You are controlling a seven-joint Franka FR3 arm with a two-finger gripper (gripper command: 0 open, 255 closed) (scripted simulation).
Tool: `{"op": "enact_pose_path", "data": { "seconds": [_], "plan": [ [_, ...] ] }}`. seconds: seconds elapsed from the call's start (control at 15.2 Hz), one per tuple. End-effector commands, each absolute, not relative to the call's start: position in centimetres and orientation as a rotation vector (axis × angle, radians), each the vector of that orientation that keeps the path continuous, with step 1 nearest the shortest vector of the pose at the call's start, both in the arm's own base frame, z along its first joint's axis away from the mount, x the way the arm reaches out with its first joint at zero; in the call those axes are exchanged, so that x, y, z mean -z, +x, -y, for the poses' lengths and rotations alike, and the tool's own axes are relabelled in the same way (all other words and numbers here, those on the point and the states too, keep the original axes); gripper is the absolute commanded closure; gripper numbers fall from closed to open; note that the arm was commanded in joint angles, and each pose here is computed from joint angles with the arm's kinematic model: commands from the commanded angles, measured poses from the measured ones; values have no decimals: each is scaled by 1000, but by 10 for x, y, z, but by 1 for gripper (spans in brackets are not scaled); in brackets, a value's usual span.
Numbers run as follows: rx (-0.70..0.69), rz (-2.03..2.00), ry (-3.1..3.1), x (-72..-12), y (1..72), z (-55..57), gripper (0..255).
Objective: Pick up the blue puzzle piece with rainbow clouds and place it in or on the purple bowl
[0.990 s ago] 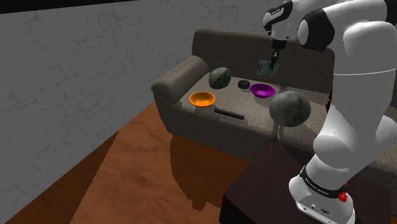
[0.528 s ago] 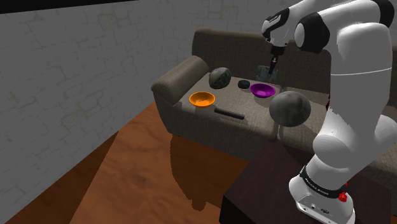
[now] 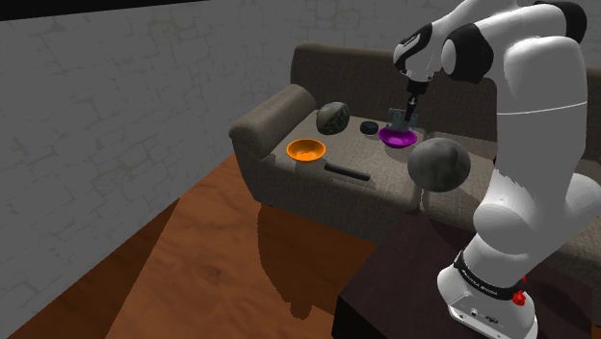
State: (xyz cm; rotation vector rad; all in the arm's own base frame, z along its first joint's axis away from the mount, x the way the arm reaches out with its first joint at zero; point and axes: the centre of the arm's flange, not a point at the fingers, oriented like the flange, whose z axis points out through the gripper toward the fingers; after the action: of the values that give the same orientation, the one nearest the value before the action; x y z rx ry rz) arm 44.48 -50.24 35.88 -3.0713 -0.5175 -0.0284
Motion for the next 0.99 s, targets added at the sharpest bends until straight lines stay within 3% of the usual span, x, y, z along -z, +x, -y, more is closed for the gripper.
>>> {"op": "enact_pose_path", "data": {
  "seconds": [0.0,0.66,0.73,0.92],
  "plan": [
    [29,518,-3072,-348,445,503,255],
    [29,518,-3072,-338,445,503,255],
    [29,518,-3072,-338,445,503,0],
    [29,518,-3072,-338,445,503,0]
  ]
}}
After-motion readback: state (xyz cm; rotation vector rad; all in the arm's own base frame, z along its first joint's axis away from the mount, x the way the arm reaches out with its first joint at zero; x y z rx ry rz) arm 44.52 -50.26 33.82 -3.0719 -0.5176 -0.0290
